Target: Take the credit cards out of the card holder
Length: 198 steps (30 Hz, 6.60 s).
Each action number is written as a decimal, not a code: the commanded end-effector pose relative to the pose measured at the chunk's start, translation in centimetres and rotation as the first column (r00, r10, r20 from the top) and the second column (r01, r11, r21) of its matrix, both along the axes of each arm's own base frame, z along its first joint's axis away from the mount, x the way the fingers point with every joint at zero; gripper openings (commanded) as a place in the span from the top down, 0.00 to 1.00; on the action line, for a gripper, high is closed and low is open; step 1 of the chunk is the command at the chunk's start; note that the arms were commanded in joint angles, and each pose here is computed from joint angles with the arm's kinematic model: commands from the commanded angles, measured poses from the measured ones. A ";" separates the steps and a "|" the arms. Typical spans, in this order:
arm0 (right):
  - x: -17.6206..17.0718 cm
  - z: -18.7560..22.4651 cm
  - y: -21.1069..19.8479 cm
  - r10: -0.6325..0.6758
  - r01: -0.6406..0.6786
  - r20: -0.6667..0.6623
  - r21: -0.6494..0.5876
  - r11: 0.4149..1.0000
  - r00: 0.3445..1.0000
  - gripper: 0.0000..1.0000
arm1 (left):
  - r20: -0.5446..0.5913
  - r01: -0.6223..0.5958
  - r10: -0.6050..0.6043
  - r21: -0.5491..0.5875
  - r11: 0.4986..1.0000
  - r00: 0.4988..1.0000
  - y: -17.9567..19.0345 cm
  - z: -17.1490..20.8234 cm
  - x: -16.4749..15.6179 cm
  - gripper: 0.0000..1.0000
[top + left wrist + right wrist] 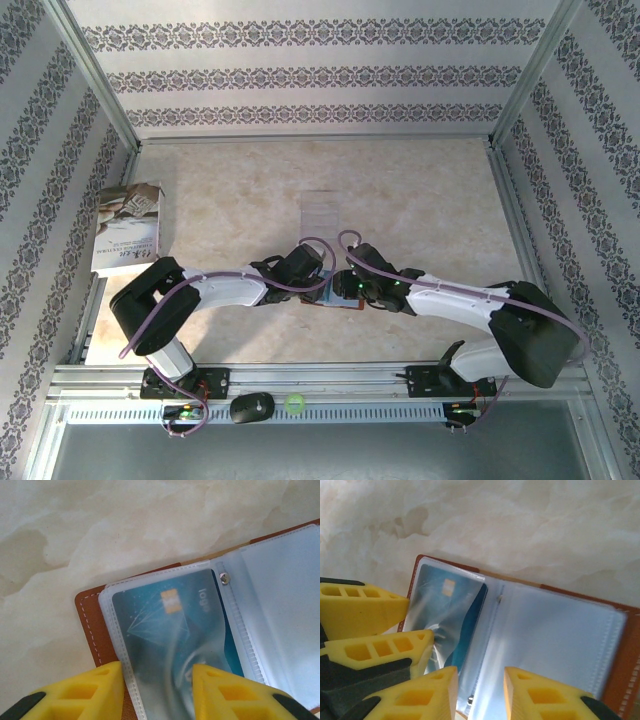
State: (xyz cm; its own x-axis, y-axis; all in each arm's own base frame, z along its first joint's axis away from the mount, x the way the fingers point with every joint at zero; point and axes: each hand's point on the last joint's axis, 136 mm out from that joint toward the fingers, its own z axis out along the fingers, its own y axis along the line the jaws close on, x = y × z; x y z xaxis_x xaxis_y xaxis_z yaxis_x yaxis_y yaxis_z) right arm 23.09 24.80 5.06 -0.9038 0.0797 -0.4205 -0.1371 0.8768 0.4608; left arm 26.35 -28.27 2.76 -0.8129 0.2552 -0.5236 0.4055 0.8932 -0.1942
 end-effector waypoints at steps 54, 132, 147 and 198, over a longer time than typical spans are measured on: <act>0.3 -3.1 2.0 -0.113 0.136 -0.196 0.108 0.985 0.974 0.86 | -0.089 -0.052 0.048 -0.047 0.998 0.995 0.4 -0.2 -2.2 0.60; 0.5 -1.9 1.2 -0.014 0.024 -0.160 0.058 0.998 0.987 0.75 | -0.073 -0.089 0.093 0.058 0.994 0.993 2.2 -1.7 0.8 0.65; 0.4 -3.7 -0.1 -0.058 0.061 -0.202 0.011 0.998 0.978 0.74 | -0.159 -0.119 0.122 0.028 0.992 0.980 3.5 -3.6 -1.5 0.67; -0.5 -0.2 -4.9 -0.133 0.126 -0.102 -0.079 0.989 0.986 1.00 | -0.134 -0.118 0.111 -0.044 0.992 0.985 3.2 -1.1 -1.2 0.57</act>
